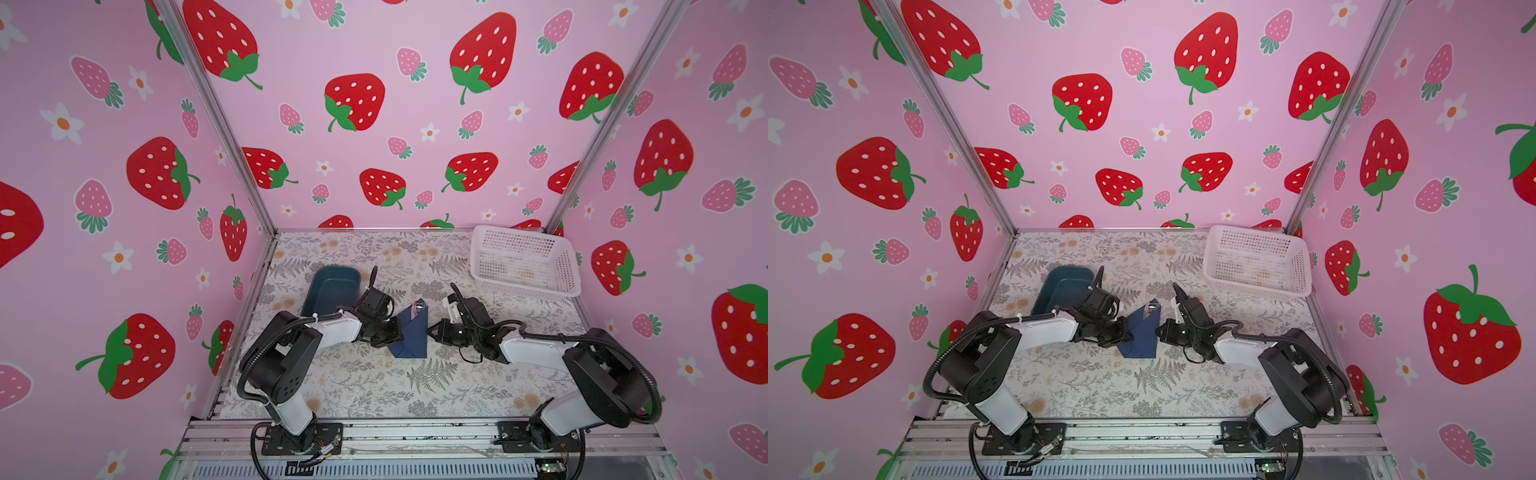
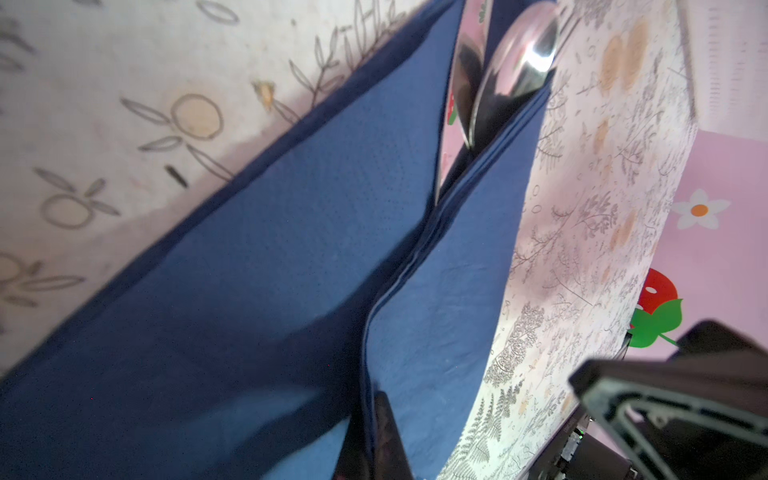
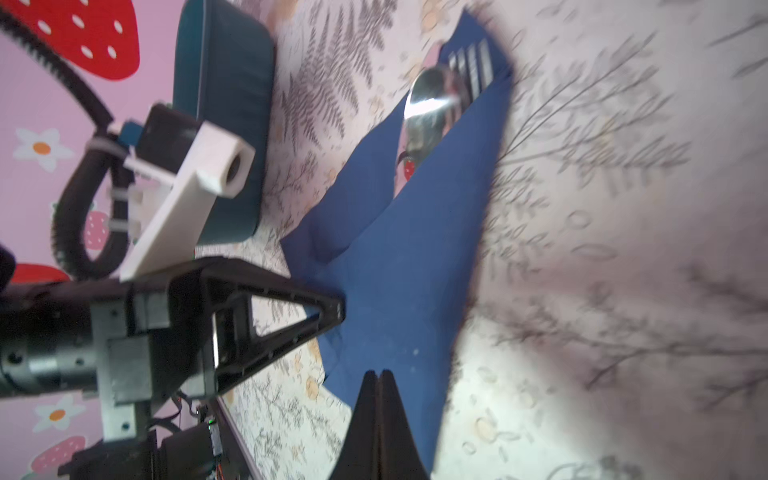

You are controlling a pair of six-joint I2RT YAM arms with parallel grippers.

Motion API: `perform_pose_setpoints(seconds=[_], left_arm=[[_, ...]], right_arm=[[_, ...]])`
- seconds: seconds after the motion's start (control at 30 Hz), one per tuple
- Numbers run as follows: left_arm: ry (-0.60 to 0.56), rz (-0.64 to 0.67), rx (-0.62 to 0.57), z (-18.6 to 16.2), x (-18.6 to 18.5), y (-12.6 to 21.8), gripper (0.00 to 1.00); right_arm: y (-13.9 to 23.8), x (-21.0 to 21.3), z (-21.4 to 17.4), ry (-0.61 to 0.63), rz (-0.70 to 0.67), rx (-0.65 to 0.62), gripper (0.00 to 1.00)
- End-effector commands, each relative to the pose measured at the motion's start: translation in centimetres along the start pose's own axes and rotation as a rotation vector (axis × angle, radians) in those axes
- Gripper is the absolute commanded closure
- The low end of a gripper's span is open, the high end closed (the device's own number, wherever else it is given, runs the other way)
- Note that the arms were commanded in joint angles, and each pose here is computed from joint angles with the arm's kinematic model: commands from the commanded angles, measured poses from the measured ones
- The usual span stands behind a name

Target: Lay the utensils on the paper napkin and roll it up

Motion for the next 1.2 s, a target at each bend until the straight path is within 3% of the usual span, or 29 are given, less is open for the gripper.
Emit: perform_pose_setpoints(seconds=[0.0, 0.23, 0.57, 0.77, 0.93, 1.17], left_arm=[[0.005, 0.025, 0.031, -0.7, 0.6, -0.6, 1.00], [0.006, 0.026, 0.037, -0.8, 0.6, -0.9, 1.00], [0.000, 0.031, 0.035, -0.7, 0.4, -0.8, 1.00], [-0.031, 0.036, 0.021, 0.1, -0.2, -0.5, 0.99], [-0.050, 0.019, 0.012, 0.6, -0.8, -0.1, 0.99], [-0.035, 0.018, 0.039, 0.4, -0.6, -0.5, 0.99]], right_arm=[[-0.6, 0.6, 2.0, -0.039, 0.074, -0.013, 0.96], [-2.5, 0.3, 4.4, -0.045, 0.077, 0.003, 0.95], [-4.4, -2.3, 3.8, -0.077, 0.024, 0.063, 0.94], [-2.2, -0.6, 3.6, -0.029, 0.051, 0.052, 0.89], [-0.2, 1.1, 0.8, 0.032, 0.100, 0.106, 0.86], [-1.0, 0.5, -3.6, -0.022, 0.038, 0.236, 0.90]])
Point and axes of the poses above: each gripper's point midway between its finger pads, its own y axis back along the fingers, its own x axis along the line the jaws close on, z = x × y, the point moved 8 cm from there along y, back along the fingers, and after that the axes turned 9 degrees about -y, right-handed, at the moved point
